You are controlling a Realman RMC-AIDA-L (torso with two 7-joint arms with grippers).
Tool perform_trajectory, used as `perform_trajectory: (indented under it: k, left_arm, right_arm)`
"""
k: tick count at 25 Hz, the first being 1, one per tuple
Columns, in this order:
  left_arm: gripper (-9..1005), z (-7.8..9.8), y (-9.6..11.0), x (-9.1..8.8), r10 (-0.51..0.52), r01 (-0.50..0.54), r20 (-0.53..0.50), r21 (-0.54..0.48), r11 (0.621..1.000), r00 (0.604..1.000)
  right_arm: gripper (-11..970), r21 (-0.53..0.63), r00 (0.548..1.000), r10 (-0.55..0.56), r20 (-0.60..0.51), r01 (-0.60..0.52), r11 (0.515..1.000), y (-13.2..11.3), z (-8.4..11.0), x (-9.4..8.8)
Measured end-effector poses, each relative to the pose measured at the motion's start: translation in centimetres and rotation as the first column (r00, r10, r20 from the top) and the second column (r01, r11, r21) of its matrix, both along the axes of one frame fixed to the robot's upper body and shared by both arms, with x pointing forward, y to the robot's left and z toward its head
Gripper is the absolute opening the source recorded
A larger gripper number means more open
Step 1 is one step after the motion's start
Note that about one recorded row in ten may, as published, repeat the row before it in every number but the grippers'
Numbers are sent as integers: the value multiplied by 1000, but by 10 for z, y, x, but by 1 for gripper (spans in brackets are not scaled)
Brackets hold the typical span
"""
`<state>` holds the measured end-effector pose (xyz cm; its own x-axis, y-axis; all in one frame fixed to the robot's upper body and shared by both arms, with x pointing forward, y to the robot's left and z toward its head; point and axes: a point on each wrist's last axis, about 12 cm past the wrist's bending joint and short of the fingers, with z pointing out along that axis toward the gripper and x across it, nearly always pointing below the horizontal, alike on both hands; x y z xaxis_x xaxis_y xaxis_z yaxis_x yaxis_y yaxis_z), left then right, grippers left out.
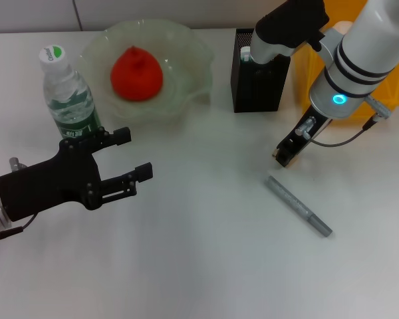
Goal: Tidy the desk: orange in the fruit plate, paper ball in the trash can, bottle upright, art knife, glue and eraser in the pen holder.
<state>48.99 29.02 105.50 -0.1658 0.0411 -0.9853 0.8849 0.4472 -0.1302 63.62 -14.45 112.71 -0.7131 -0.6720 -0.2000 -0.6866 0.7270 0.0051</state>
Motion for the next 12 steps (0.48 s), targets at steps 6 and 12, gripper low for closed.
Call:
perform_trajectory:
  k: [6,12]
  left_arm:
    - [785,0,0,0,-2,2,0,-2,1000,1000]
    - [785,0,0,0,0,0,2,-5,1000,1000]
  right_arm:
    - [290,1,1000,-1,-1,1,1000,0,0,0]
    - [264,15,1000,1,0,-1,1000,2,1,0]
